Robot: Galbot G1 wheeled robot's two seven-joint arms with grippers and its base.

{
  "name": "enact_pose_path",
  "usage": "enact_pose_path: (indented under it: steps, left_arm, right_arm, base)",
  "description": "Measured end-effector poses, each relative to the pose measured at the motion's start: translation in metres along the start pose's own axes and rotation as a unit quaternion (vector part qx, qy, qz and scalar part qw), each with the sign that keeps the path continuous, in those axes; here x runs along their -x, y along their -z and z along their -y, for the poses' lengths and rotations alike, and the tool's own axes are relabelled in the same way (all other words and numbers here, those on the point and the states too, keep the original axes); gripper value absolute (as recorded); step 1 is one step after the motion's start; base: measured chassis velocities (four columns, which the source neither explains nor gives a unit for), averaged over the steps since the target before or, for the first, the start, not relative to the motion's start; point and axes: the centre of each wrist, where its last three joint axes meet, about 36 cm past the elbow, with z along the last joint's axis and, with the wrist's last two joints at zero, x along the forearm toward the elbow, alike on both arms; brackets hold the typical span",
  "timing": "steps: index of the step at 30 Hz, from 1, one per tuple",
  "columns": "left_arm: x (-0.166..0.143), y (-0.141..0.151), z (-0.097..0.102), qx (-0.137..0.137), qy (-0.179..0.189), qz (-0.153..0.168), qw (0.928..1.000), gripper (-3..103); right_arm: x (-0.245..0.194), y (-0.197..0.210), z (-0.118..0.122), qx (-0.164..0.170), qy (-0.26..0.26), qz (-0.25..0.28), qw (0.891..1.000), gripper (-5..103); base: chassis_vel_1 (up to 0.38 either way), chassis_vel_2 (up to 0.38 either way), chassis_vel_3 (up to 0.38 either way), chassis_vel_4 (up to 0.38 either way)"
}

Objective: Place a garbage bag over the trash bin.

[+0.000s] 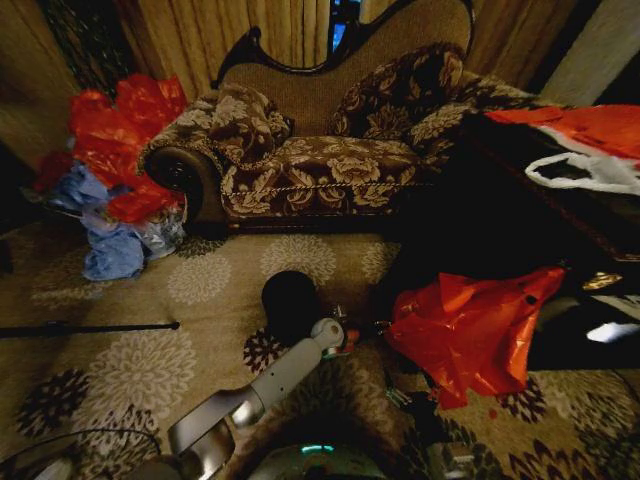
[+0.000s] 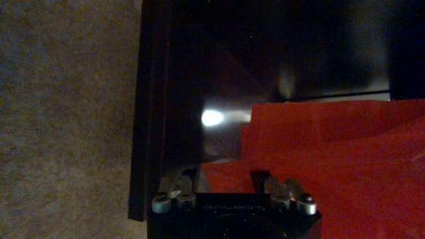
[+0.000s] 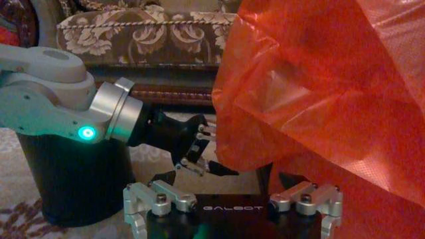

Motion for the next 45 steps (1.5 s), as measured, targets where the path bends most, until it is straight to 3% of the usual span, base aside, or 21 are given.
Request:
enact_pose_path:
  steps: [4, 5, 7, 13, 15, 18, 25, 29, 34, 37, 38, 41, 42, 45]
  left_arm:
    - [0.001, 0.000, 0.000, -0.001, -0.002, 0.000, 1.0000, 51]
    - [0.004, 0.000, 0.001, -0.002, -0.005, -0.001, 1.0000, 39]
    - [0.006, -0.002, 0.001, -0.001, -0.006, -0.002, 1.0000, 39]
    - [0.012, -0.011, 0.004, 0.012, 0.009, 0.011, 0.9998, 19]
    - [0.012, -0.011, 0.004, 0.013, 0.008, 0.010, 0.9998, 19]
    - [0.011, -0.011, 0.005, 0.015, 0.011, 0.009, 0.9998, 4]
    - [-0.008, -0.006, -0.006, 0.037, 0.040, 0.014, 0.9984, 0]
    - [-0.048, 0.009, -0.015, 0.059, 0.068, 0.037, 0.9953, 0]
    - [-0.093, 0.021, -0.007, 0.084, 0.089, 0.077, 0.9896, 0]
    - [-0.156, 0.023, 0.005, 0.121, 0.108, 0.130, 0.9781, 0]
    - [-0.156, 0.023, 0.005, 0.121, 0.108, 0.130, 0.9781, 0]
    - [-0.228, 0.015, 0.016, 0.158, 0.128, 0.168, 0.9645, 0]
    - [-0.228, 0.015, 0.016, 0.158, 0.128, 0.168, 0.9645, 0]
    - [-0.290, 0.010, 0.024, 0.197, 0.155, 0.199, 0.9475, 0]
  right_arm:
    - [0.000, 0.000, 0.000, 0.000, 0.000, 0.000, 1.000, 100]
    - [0.000, 0.000, 0.000, -0.001, 0.001, 0.000, 1.000, 100]
    - [0.000, 0.000, 0.001, -0.002, 0.001, 0.000, 1.000, 100]
    - [0.002, 0.002, 0.004, -0.006, 0.000, 0.003, 1.000, 100]
    - [0.002, 0.003, 0.004, -0.005, -0.001, 0.003, 1.000, 100]
    - [0.004, 0.003, 0.002, -0.004, -0.001, 0.004, 1.000, 100]
    - [0.004, 0.005, 0.003, -0.005, 0.000, 0.006, 1.000, 100]
    - [0.003, 0.006, 0.003, -0.005, 0.000, 0.007, 1.000, 100]
    - [0.001, 0.004, 0.001, -0.003, 0.007, 0.008, 1.000, 100]
    - [0.001, 0.002, -0.002, 0.000, 0.019, 0.013, 1.000, 100]
    - [0.001, 0.002, -0.002, 0.000, 0.019, 0.013, 1.000, 100]
    - [-0.001, 0.001, -0.004, 0.001, 0.027, 0.017, 0.999, 100]
    - [-0.001, 0.001, -0.004, 0.001, 0.027, 0.017, 0.999, 100]
    - [-0.002, -0.001, -0.005, 0.002, 0.034, 0.020, 0.999, 100]
  base:
    - [0.000, 0.000, 0.000, 0.000]
    - [0.000, 0.000, 0.000, 0.000]
    - [0.000, 0.000, 0.000, 0.000]
    - [0.000, 0.000, 0.000, 0.000]
    - [0.000, 0.000, 0.000, 0.000]
    - [0.000, 0.000, 0.000, 0.000]
    - [0.000, 0.000, 0.000, 0.000]
    - [0.000, 0.000, 0.000, 0.000]
    - [0.000, 0.000, 0.000, 0.000]
    - [0.000, 0.000, 0.000, 0.000]
    - [0.000, 0.000, 0.000, 0.000]
    - [0.000, 0.000, 0.000, 0.000]
    - [0.000, 0.000, 0.000, 0.000]
    - [0.000, 0.000, 0.000, 0.000]
